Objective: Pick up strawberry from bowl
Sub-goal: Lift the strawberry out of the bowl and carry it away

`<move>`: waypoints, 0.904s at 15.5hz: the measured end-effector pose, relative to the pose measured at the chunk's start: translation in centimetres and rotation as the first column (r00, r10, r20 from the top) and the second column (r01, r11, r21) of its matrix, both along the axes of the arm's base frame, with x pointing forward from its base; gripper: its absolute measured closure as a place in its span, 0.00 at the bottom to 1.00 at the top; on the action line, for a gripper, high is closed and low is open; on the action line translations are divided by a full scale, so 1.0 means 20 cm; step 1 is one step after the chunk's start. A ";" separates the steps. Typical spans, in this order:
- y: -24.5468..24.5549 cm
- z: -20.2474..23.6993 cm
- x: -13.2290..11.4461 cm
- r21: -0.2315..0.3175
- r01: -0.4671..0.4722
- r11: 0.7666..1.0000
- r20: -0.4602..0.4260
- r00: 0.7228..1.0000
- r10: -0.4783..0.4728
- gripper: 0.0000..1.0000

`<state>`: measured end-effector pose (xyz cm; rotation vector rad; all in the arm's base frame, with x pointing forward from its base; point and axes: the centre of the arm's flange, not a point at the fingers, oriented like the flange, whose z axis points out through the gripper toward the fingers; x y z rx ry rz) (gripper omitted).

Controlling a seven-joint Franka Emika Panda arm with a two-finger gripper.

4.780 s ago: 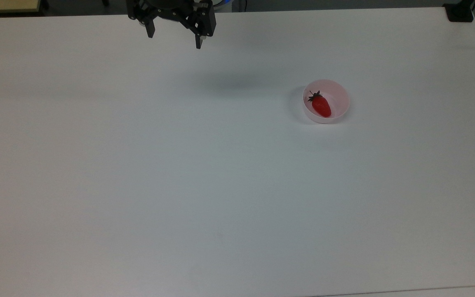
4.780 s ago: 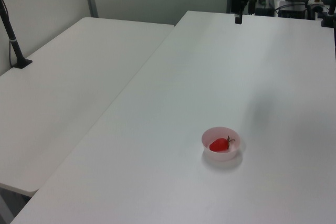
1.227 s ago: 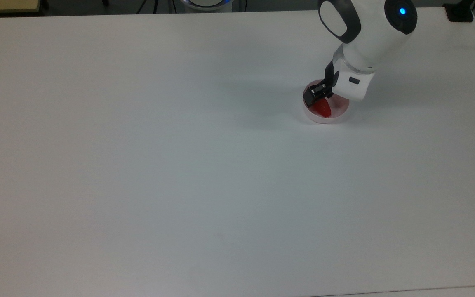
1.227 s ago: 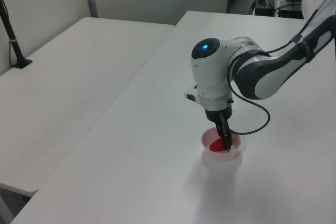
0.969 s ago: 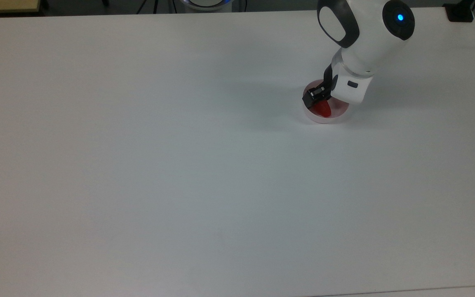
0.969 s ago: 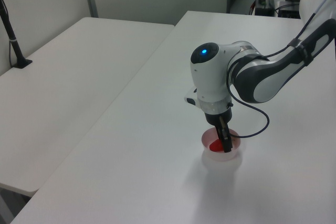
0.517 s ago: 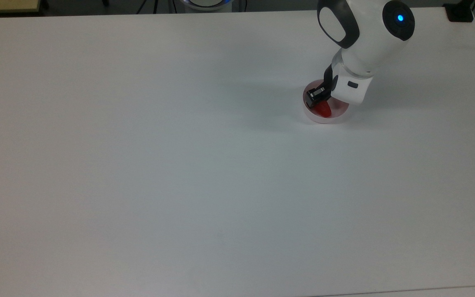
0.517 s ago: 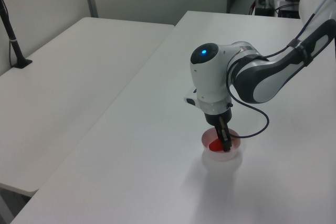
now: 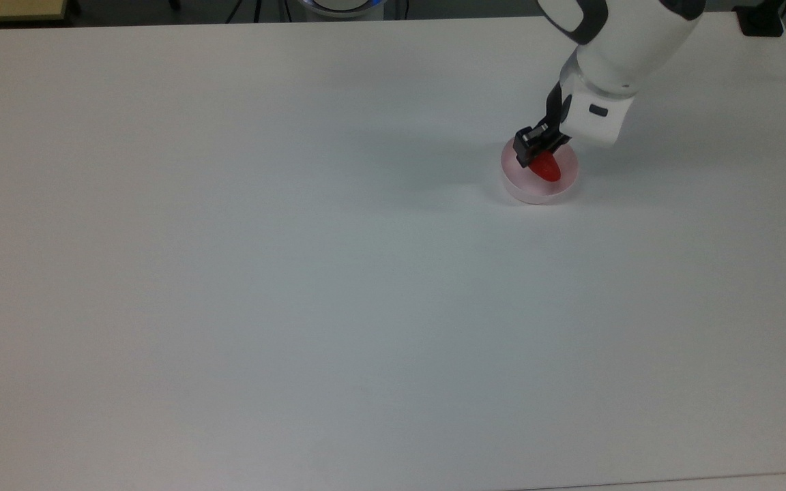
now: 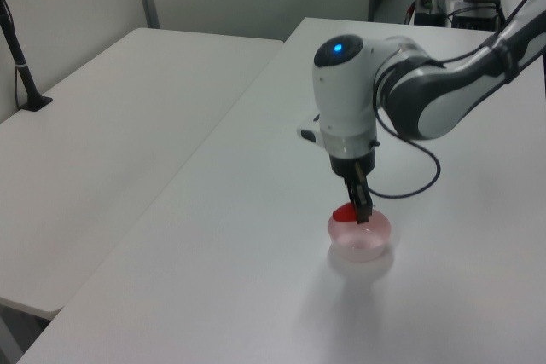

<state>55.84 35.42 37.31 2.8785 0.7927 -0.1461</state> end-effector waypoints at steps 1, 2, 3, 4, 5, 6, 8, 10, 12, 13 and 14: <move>-0.02 0.05 0.00 -0.004 0.007 1.000 0.002 1.000 -0.007 0.56; -0.05 0.09 0.01 -0.009 0.019 1.000 0.000 1.000 -0.019 0.56; -0.10 0.13 0.01 -0.016 0.035 0.999 -0.007 0.999 -0.035 0.56; -0.15 0.16 0.02 -0.024 0.054 0.998 -0.013 0.998 -0.055 0.56; -0.25 0.18 0.07 -0.028 0.087 0.996 -0.013 0.996 -0.088 0.56; -0.33 0.18 0.11 -0.029 0.116 0.993 -0.012 0.993 -0.117 0.56; -0.57 0.15 0.21 -0.035 0.194 0.980 -0.022 0.981 -0.195 0.56; -0.82 0.10 0.31 -0.037 0.257 0.966 -0.034 0.966 -0.258 0.56; -1.01 0.04 0.39 -0.027 0.302 0.953 -0.036 0.952 -0.303 0.56; -1.09 0.00 0.42 -0.016 0.321 0.947 -0.027 0.946 -0.322 0.56; -1.16 -0.04 0.46 -0.005 0.339 0.941 -0.016 0.941 -0.339 0.56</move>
